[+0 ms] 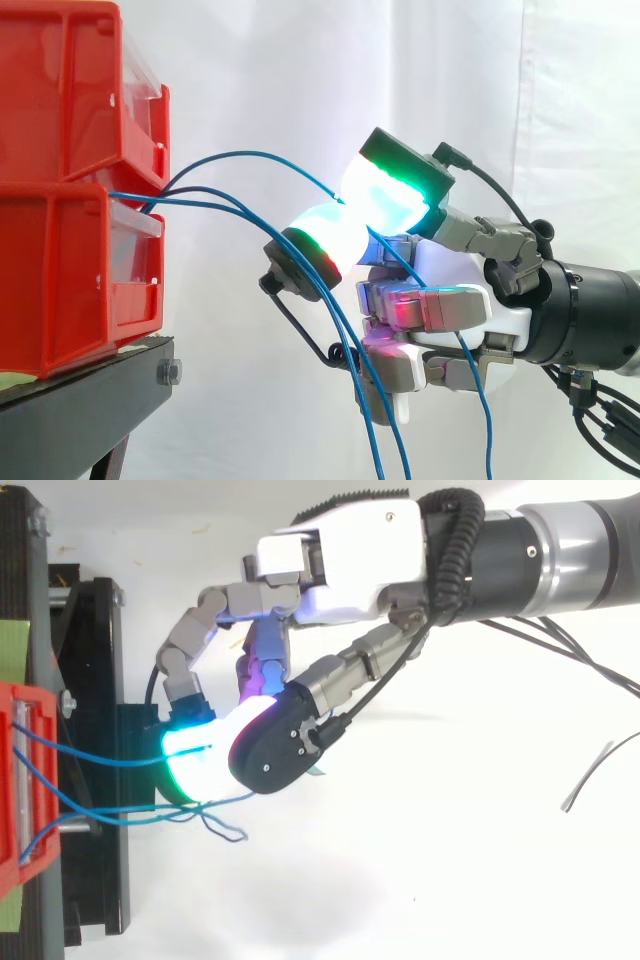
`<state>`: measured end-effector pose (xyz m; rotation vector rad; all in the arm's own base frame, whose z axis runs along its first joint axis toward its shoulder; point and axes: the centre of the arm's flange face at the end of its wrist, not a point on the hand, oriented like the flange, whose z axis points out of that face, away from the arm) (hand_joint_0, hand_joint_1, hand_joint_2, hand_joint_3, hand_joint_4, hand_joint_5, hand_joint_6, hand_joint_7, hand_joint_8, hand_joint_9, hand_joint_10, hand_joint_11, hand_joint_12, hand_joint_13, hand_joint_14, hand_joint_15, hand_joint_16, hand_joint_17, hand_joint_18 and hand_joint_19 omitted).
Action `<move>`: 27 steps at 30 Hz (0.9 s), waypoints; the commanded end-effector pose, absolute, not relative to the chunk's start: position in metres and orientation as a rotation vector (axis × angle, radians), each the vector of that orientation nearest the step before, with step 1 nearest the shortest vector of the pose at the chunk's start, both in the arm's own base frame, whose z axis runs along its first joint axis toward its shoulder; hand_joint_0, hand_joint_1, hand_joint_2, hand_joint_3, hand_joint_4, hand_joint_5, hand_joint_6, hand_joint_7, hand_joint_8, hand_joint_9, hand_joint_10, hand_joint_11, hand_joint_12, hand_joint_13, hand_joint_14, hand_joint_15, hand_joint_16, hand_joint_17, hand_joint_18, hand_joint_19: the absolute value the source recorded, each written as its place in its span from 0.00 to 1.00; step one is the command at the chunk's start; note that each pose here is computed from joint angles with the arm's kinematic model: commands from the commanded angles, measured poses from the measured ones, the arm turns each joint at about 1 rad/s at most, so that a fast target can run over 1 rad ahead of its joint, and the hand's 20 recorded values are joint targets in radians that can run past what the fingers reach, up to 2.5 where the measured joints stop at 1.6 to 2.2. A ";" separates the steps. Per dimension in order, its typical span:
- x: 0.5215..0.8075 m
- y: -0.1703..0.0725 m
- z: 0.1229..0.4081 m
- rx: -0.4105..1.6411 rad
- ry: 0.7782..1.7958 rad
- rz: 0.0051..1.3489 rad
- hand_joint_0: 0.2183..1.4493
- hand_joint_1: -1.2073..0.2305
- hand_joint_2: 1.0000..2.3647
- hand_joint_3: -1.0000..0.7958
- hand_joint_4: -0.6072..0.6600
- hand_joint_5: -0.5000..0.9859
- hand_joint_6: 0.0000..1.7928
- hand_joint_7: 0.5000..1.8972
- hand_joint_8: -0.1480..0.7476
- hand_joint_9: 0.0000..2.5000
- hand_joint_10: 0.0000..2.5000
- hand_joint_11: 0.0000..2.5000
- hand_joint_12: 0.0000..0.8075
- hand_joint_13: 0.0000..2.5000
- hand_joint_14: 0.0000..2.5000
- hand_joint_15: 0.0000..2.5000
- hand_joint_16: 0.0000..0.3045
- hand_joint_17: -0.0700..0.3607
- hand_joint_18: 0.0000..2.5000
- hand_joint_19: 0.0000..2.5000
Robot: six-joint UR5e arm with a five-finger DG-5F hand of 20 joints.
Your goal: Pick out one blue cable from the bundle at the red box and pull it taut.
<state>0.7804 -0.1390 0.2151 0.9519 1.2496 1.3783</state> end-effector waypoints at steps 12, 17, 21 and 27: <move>0.778 -0.141 0.214 0.949 1.268 1.359 0.32 0.36 0.01 0.47 0.44 0.30 0.51 0.27 0.56 0.58 0.01 0.36 0.48 0.46 0.01 0.23 0.18 0.45 0.41 0.24; 0.773 -0.143 0.215 0.976 1.301 1.338 0.32 0.36 0.01 0.47 0.43 0.30 0.51 0.25 0.56 0.57 0.01 0.36 0.48 0.46 0.01 0.22 0.18 0.45 0.41 0.24; 0.769 -0.144 0.225 0.988 1.312 1.327 0.32 0.36 0.01 0.47 0.43 0.30 0.52 0.25 0.56 0.58 0.01 0.36 0.48 0.46 0.01 0.23 0.18 0.45 0.41 0.24; 0.759 -0.147 0.233 1.018 1.364 1.287 0.32 0.35 0.01 0.47 0.42 0.30 0.51 0.24 0.55 0.58 0.01 0.36 0.47 0.47 0.01 0.23 0.18 0.45 0.42 0.24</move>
